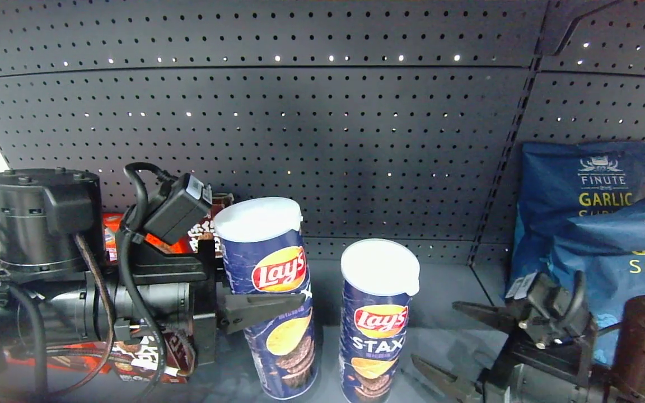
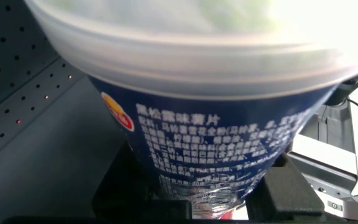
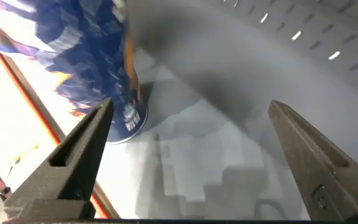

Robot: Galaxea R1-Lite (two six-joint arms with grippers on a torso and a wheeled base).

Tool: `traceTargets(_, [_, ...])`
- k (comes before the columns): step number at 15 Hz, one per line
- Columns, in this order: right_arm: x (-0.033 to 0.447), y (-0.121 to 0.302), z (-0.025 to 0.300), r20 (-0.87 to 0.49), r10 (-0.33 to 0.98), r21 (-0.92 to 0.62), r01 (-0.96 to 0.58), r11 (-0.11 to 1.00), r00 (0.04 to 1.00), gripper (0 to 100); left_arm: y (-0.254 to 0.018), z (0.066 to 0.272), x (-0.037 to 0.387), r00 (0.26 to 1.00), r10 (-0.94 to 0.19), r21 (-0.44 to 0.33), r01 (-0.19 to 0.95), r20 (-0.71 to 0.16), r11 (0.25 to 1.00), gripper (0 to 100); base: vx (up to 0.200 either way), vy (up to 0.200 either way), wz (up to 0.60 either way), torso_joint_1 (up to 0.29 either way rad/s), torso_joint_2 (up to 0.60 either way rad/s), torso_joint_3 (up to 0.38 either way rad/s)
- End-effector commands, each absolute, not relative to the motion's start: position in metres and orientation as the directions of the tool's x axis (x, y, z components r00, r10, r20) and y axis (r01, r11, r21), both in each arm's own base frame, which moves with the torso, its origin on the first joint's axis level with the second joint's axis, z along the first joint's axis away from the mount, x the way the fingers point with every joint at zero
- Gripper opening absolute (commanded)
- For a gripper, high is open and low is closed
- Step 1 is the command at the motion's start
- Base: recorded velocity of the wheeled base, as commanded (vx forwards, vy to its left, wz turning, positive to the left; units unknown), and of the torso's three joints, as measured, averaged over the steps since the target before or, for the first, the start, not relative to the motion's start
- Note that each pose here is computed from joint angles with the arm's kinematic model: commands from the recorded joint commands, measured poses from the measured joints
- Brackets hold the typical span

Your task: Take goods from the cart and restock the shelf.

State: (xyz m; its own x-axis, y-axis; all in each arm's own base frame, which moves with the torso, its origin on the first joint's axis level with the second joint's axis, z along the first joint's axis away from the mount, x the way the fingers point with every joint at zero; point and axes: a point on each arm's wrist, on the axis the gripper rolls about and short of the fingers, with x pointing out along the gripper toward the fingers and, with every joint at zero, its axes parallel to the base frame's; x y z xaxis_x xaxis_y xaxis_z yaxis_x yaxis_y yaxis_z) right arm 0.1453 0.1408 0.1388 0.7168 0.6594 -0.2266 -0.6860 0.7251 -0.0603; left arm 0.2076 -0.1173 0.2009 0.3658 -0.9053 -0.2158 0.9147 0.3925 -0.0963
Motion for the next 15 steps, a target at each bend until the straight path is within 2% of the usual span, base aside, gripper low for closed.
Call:
traceTargets(1, [0.122, 0.115, 0.163, -0.087, 0.639, -0.082, -0.645, 0.760, 0.764, 100, -0.117, 0.202, 0.208, 0.370, -0.905, -0.093, 0.914, -0.212, 0.395, 0, 0.000, 0.000, 0.00, 0.000, 0.00, 0.000])
traceTargets(2, [0.122, 0.115, 0.163, -0.087, 0.639, -0.082, -0.645, 0.760, 0.764, 100, -0.117, 0.202, 0.208, 0.370, -0.905, -0.093, 0.914, -0.212, 0.395, 0, 0.000, 0.000, 0.00, 0.000, 0.00, 0.000])
traceTargets(3, [0.114, 0.092, 0.167, -0.046, 0.556, -0.081, -0.558, 0.826, 0.830, 100, -0.117, 0.203, 0.209, 0.372, -0.904, -0.090, 0.914, -0.210, 0.396, 0, 0.000, 0.000, 0.00, 0.000, 0.00, 0.000])
traceTargets(5, [0.110, 0.068, 0.169, -0.002, 0.455, -0.081, -0.454, 0.887, 0.890, 100, -0.117, 0.204, 0.209, 0.375, -0.903, -0.090, 0.912, -0.208, 0.399, 0, 0.000, 0.000, 0.00, 0.000, 0.00, 0.000])
traceTargets(8, [0.090, 0.026, 0.164, 0.078, 0.236, -0.122, -0.226, 0.967, 0.969, 100, -0.116, 0.209, 0.209, 0.392, -0.899, -0.074, 0.908, -0.196, 0.412, 0, 0.000, 0.000, 0.00, 0.000, 0.00, 0.000])
traceTargets(10, [0.066, 0.002, 0.153, 0.109, 0.009, -0.105, 0.003, 0.994, 0.994, 100, -0.117, 0.213, 0.211, 0.400, -0.897, -0.065, 0.906, -0.188, 0.417, 0, 0.000, 0.000, 0.00, 0.000, 0.00, 0.000])
traceTargets(12, [0.047, -0.002, 0.148, 0.116, -0.073, -0.054, 0.080, 0.995, 0.991, 100, -0.117, 0.212, 0.211, 0.402, -0.896, -0.065, 0.905, -0.189, 0.420, 0, 0.000, 0.000, 0.00, 0.000, 0.00, 0.000])
traceTargets(15, [-0.013, -0.001, 0.098, 0.075, -0.118, -0.046, 0.121, 0.992, 0.990, 100, -0.116, 0.213, 0.209, 0.410, -0.893, -0.060, 0.902, -0.186, 0.427, 0, 0.000, 0.000, 0.00, 0.000, 0.00, 0.000])
